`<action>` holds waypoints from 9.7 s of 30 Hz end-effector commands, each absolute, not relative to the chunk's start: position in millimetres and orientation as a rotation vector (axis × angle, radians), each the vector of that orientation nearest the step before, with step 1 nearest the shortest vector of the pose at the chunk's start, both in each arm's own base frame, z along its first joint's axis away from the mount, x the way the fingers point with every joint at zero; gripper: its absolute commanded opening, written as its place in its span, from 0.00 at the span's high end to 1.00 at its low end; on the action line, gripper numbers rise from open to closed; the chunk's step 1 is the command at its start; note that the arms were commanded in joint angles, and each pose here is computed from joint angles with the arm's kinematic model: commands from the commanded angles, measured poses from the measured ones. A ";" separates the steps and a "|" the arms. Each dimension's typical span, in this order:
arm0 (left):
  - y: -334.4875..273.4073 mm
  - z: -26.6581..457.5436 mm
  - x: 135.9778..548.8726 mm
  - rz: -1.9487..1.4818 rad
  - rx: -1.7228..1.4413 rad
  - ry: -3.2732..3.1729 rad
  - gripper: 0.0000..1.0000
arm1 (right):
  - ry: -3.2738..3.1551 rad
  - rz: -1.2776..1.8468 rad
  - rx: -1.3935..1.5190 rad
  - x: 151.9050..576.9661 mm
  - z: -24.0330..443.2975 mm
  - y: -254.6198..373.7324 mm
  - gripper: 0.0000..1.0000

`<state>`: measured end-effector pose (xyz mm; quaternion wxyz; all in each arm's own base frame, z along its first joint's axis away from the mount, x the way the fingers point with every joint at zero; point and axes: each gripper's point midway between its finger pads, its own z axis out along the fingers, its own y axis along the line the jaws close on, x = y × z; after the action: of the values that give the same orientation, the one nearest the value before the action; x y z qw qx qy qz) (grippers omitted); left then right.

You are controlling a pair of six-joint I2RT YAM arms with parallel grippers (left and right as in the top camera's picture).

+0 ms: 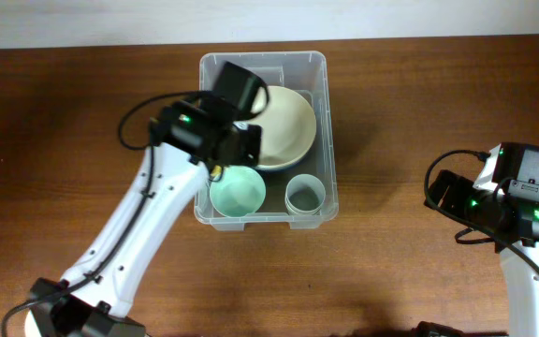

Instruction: Pack container

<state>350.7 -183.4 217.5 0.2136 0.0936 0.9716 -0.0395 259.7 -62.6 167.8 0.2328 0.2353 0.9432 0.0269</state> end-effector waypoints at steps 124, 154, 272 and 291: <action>-141.4 236.6 395.3 0.066 -0.024 2.578 0.41 | 2.595 0.068 0.651 257.8 166.5 -64.7 0.01; 63.9 261.7 420.6 0.051 -0.678 2.433 0.01 | 2.222 -0.059 0.230 357.4 229.3 -18.7 0.01; 24.7 228.0 228.4 -0.044 -0.375 2.142 0.00 | 1.646 0.031 -0.031 246.0 156.5 7.5 0.01; 13.5 153.5 221.5 -0.025 -0.279 2.106 0.00 | 1.645 0.031 -0.031 246.0 156.6 7.5 0.01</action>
<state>218.4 12.1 169.1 0.4561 -0.1245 0.8809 -0.0214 246.4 3.5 157.6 0.6797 -0.0062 0.7335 0.0059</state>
